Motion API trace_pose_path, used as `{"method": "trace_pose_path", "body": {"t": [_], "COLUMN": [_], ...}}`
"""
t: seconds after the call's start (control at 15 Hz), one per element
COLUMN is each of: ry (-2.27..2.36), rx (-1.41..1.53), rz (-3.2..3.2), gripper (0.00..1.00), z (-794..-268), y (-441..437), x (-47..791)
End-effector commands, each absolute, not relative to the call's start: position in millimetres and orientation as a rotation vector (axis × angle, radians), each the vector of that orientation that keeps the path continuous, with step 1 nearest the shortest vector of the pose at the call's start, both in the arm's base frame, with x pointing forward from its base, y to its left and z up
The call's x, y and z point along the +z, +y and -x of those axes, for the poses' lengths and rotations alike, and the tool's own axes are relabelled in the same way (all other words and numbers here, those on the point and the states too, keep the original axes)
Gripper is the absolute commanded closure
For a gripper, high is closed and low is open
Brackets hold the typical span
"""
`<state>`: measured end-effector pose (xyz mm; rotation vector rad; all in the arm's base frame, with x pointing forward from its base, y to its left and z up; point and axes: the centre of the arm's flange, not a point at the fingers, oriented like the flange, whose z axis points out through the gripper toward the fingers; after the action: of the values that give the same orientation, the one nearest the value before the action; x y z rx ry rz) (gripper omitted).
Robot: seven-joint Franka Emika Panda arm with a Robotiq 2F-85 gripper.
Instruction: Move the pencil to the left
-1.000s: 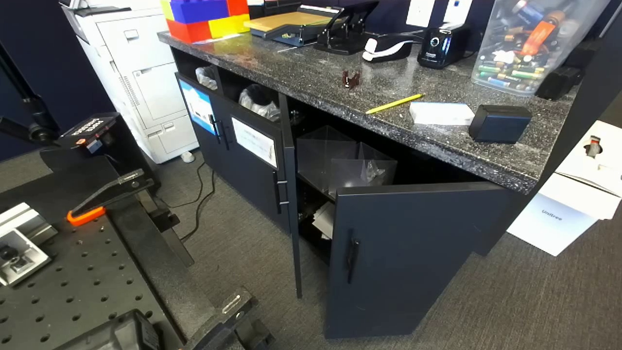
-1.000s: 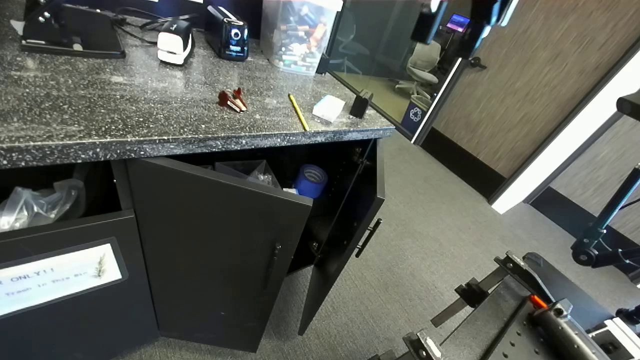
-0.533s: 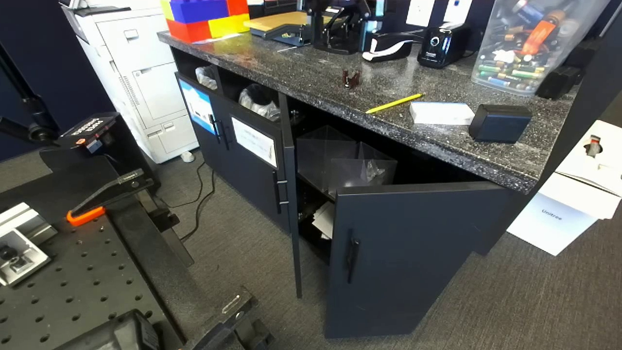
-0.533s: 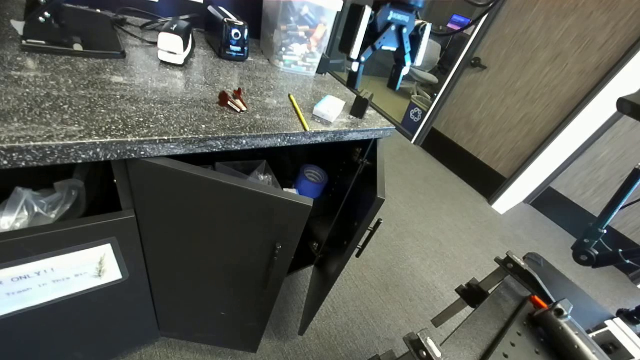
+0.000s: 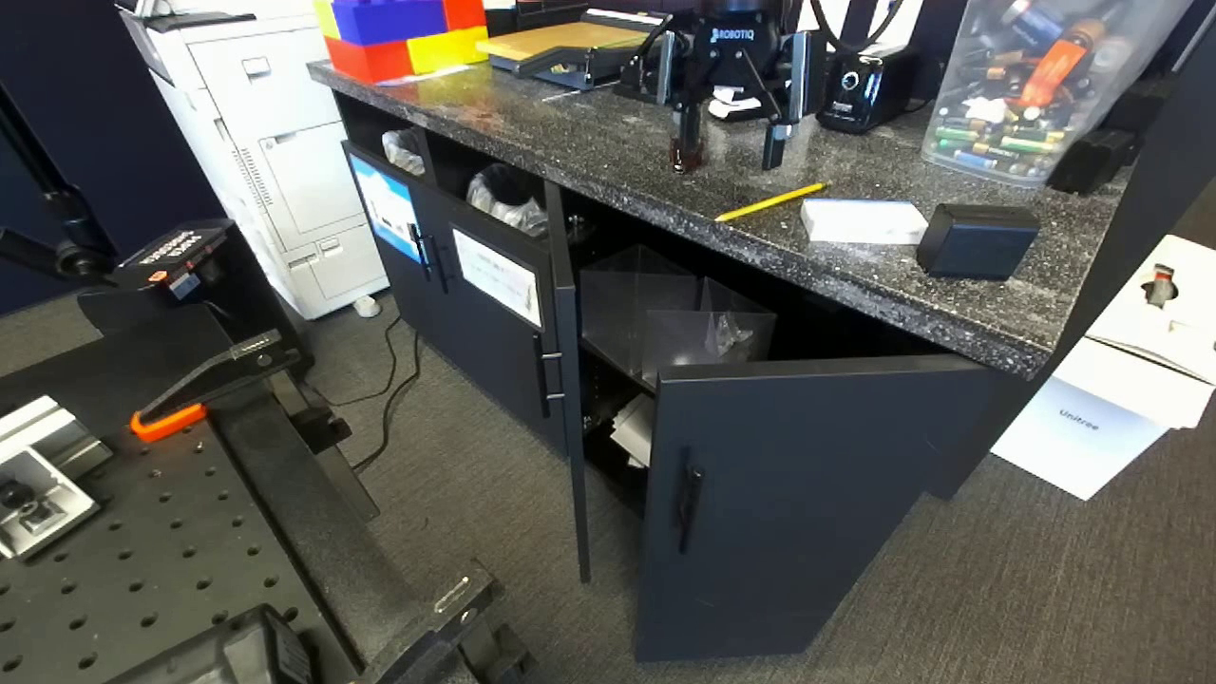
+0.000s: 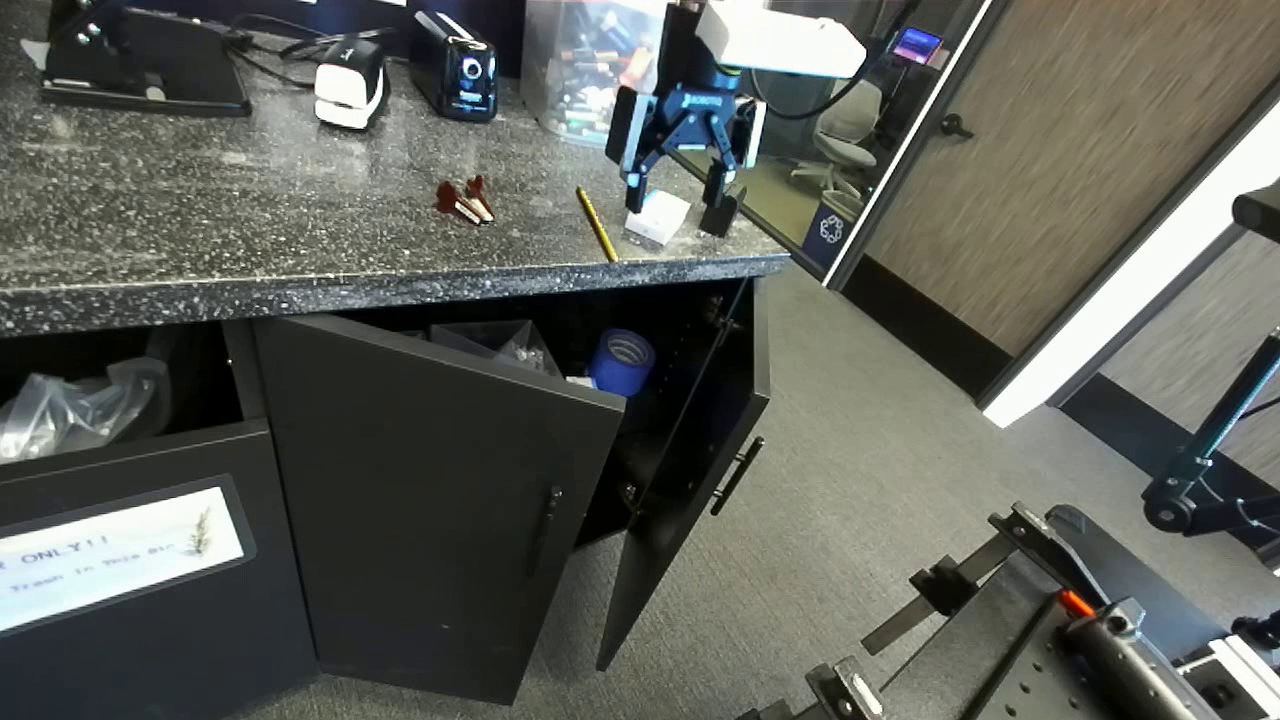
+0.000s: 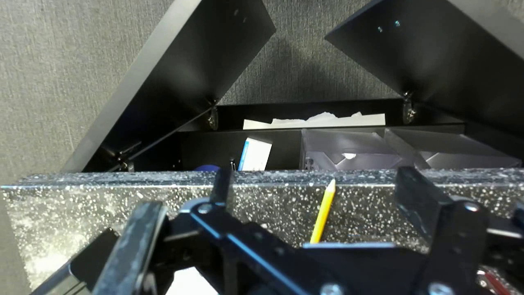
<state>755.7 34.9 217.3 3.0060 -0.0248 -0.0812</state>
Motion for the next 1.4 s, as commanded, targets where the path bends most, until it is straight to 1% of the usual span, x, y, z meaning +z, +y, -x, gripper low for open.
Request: {"method": "trace_pose_path", "body": {"t": [0.0,0.4,1.07,1.13,1.2,1.27,1.33], "ry": [-0.075,-0.209,-0.363,-0.376,-0.392,-0.406,-0.416], "rx": [0.007,0.041,-0.014,-0.012,-0.016,-0.015,-0.016], "rz": [-2.967,-2.98,-2.964,-2.964,-2.963,-2.959,-2.955], "gripper": [0.0,0.0,0.0,0.05,0.21,0.29,0.29], "z": [-820,-840,-837,-839,-840,-841,-842], "y": [46,55,50,48,45,42,39], "x": [209,183,151,148,144,139,134]}}
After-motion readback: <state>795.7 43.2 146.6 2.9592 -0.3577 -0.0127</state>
